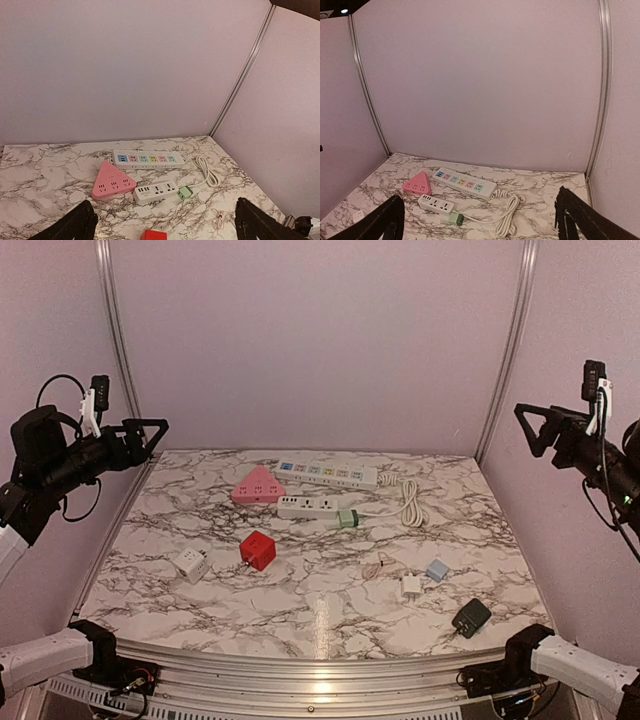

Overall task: Insert the plug
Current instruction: Move the socket to the center of the board.

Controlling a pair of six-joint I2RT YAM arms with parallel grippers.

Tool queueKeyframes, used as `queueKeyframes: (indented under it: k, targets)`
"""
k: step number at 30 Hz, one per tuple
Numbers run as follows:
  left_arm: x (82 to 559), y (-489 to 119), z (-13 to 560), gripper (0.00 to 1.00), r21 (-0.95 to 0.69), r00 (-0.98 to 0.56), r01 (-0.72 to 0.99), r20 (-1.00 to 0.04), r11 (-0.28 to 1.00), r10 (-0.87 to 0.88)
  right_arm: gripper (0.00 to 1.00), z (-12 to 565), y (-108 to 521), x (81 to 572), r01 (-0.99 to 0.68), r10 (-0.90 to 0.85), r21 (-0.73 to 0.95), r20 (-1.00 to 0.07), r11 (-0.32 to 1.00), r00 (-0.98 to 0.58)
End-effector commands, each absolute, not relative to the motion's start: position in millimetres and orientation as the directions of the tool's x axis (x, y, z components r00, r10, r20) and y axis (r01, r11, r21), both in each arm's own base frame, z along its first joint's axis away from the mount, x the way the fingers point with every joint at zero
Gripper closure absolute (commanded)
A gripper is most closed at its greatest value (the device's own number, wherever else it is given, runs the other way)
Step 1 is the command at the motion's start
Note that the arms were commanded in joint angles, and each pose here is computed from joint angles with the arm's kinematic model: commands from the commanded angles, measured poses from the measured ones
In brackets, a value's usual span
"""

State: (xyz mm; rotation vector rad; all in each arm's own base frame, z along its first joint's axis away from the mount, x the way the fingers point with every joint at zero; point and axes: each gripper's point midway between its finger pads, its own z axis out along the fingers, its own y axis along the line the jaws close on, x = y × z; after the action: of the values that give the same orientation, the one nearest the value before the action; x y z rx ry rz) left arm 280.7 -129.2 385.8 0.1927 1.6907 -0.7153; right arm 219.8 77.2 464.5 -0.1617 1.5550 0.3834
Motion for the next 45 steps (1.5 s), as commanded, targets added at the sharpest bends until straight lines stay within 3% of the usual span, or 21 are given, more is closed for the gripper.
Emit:
queueKeyframes:
  k: [1, 20, 27, 37, 45]
  targets:
    - [279, -130, 393, 0.01, -0.339, -0.243, 0.512, -0.939, 0.79, -0.245, 0.01, 492, 66, 208, -0.32, 0.24, 0.216, -0.97, 0.923, 0.036]
    - [290, -136, 376, 0.01, -0.364, -0.286, 0.51, -0.926, 0.78, -0.245, 0.01, 473, 73, 218, -0.33, 0.168, 0.153, -0.986, 0.932, 0.018]
    - [300, -142, 345, 0.01, -0.386, -0.366, 0.498, -0.905, 0.776, -0.216, 0.02, 427, 81, 236, -0.334, 0.018, 0.039, -0.998, 0.942, -0.066]
    - [317, -157, 277, 0.01, -0.476, -0.561, 0.434, -0.807, 0.765, -0.184, 0.02, 388, 93, 246, -0.368, 0.007, 0.077, -0.982, 0.926, -0.189]
    - [323, -167, 244, 0.01, -0.453, -0.611, 0.379, -0.778, 0.807, -0.15, 0.01, 346, 98, 258, -0.361, -0.04, 0.092, -0.939, 0.928, -0.341]
